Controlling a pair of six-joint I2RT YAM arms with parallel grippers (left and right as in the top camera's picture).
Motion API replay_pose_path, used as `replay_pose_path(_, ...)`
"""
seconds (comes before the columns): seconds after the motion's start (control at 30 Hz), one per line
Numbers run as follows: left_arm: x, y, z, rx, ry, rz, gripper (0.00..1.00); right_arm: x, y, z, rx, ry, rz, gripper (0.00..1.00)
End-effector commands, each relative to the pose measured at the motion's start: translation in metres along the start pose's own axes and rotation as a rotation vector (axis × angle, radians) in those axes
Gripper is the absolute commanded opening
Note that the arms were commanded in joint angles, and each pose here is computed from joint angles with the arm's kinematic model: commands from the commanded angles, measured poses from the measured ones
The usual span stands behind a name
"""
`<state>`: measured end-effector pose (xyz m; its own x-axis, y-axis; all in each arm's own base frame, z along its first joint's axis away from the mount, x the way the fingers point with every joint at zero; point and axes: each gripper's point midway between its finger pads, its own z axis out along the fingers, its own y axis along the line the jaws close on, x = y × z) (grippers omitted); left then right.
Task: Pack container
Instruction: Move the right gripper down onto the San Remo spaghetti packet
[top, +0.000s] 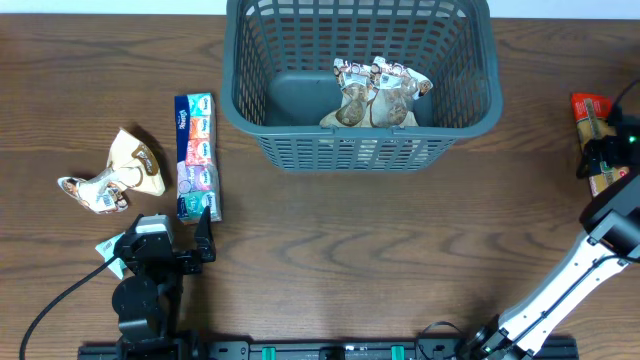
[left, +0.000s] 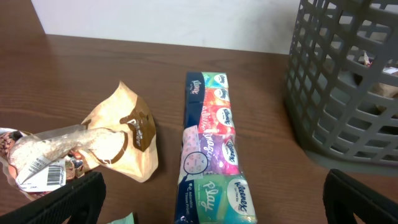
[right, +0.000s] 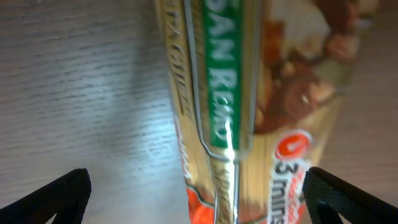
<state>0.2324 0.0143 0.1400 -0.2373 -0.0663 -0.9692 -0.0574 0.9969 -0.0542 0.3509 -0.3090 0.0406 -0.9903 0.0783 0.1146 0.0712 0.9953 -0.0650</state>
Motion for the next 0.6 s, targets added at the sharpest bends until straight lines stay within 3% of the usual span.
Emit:
replay_pose_path(0.0, 0.011, 0.000, 0.003, 0.004, 0.022, -0.004, 0.98, -0.010, 0.000, -0.004, 0.015, -0.037, -0.051, 0.99)
replay_pose_path(0.57, 0.011, 0.000, 0.003, 0.003, 0.022, -0.004, 0.99, -0.024, -0.018, -0.003, 0.059, -0.110, -0.103, 0.99)
